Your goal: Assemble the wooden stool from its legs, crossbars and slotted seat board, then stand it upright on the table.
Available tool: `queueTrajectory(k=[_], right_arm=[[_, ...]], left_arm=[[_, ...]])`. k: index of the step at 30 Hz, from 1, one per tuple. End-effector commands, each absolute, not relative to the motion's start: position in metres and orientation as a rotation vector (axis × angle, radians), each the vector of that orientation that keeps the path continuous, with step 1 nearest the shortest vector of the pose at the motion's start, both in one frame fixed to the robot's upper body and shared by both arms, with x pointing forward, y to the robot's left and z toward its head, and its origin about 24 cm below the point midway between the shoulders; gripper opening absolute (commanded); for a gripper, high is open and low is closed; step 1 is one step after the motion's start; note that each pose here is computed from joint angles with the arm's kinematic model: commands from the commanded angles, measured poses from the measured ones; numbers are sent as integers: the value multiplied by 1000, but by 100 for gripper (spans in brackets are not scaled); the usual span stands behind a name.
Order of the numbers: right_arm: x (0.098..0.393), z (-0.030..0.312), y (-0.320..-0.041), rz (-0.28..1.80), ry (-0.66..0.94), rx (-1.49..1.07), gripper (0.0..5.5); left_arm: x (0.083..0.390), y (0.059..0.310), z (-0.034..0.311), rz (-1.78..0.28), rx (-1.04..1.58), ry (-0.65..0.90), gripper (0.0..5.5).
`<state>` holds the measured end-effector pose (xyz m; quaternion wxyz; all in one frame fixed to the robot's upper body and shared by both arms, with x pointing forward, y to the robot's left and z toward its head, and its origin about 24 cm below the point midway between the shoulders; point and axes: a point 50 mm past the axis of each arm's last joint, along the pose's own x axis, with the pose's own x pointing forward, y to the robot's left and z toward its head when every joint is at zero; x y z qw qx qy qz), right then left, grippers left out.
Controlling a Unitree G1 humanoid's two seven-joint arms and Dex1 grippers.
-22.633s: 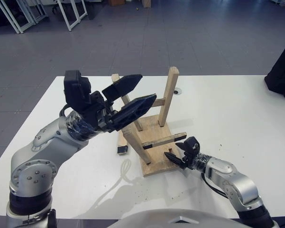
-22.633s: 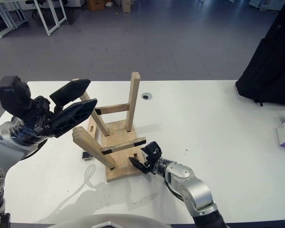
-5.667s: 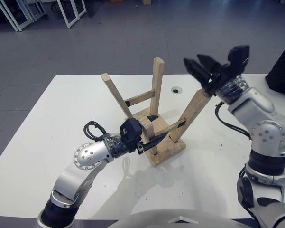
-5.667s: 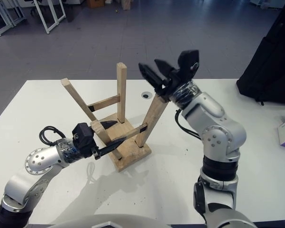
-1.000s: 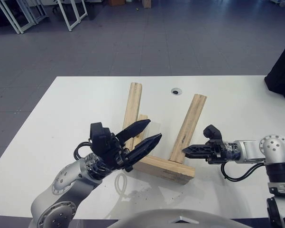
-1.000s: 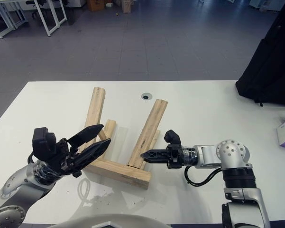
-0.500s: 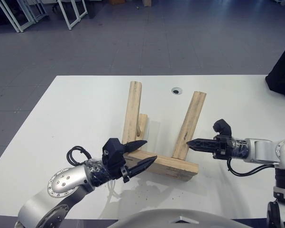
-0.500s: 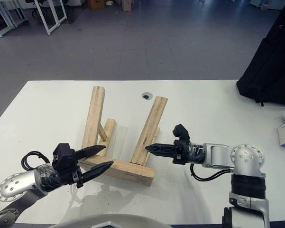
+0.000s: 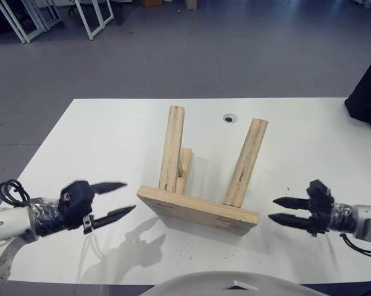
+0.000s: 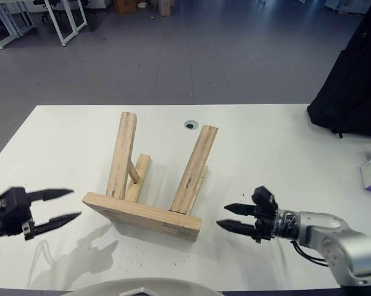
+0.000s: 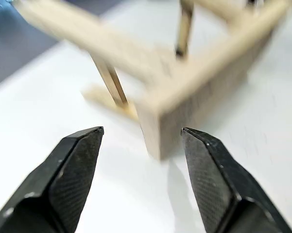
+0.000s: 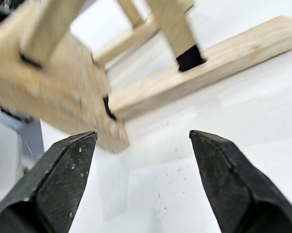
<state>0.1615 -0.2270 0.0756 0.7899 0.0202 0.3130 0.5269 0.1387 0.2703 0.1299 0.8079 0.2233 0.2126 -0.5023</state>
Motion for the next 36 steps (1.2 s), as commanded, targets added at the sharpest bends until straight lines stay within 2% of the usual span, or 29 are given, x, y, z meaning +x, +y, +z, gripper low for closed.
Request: queueTrajectory(k=[1,6,13,17,24,33,36], right_arm=[[156,65,-214,1235,626,-116,367],[153,53,-201,1265,556,-152,367],[144,36,-188,1268,506,-150,367],[150,38,-178,1269,439,-147,367],[167,43,-174,1294,370,-159,367],[169,46,-180,1319,395,-151,367],[170,48,-183,1331,410,-94,326]], left_arm=[[150,271,106,-1192,620,508,294],[168,262,69,-1221,778,487,294],[184,246,54,-1267,809,374,294],[190,234,55,-1264,698,296,294],[183,217,52,-1281,523,265,294],[174,216,55,-1284,497,272,294],[169,210,60,-1308,453,253,294]])
